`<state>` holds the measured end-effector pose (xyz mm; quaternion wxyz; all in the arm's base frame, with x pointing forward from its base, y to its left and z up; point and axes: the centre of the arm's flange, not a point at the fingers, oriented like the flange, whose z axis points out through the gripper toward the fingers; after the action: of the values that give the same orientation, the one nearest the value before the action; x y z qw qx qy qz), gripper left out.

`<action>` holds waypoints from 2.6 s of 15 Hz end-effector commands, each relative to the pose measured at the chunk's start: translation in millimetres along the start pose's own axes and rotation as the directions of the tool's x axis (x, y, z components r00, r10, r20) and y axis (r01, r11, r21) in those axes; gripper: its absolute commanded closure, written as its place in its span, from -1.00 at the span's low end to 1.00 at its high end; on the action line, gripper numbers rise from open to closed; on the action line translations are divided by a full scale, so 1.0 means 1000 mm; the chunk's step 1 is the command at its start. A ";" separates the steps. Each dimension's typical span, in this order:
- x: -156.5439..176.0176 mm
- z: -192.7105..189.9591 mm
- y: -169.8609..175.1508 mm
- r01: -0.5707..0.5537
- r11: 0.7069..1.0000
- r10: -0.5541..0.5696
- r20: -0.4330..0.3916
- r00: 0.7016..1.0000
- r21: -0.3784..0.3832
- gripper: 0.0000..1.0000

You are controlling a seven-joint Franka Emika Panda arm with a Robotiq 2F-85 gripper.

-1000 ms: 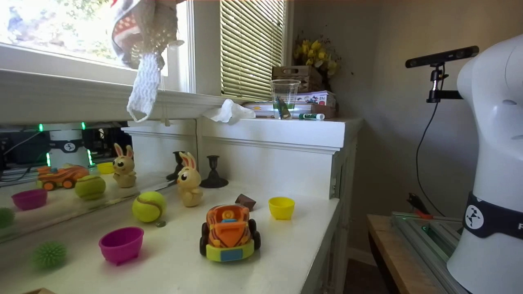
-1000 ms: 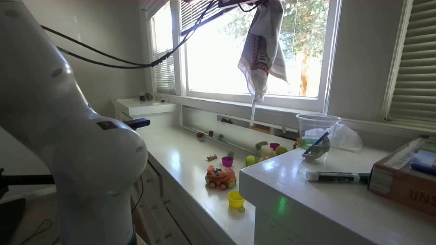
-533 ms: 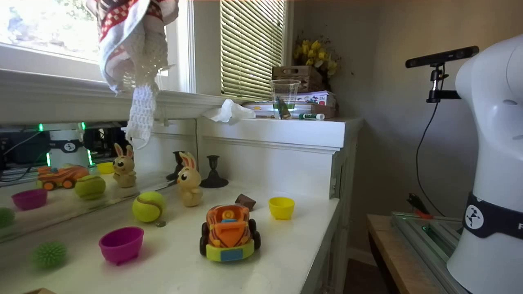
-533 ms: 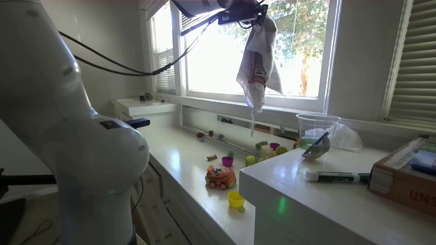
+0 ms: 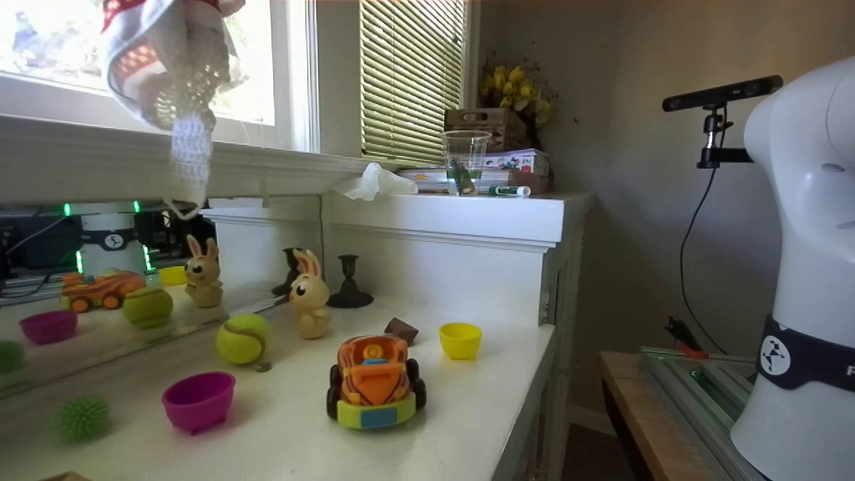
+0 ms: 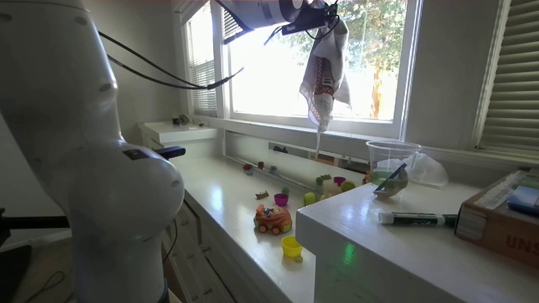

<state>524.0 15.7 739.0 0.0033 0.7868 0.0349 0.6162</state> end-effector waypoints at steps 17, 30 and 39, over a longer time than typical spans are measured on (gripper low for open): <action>0.057 0.064 0.070 -0.028 0.986 -0.005 -0.199 0.980 -0.164 0.96; 0.067 0.100 0.038 0.000 0.992 -0.015 -0.118 0.993 -0.127 0.96; 0.049 0.153 -0.071 0.099 0.995 -0.099 -0.060 0.993 0.007 0.96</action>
<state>648.1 61.3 743.2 0.0297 0.7652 0.0683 0.6395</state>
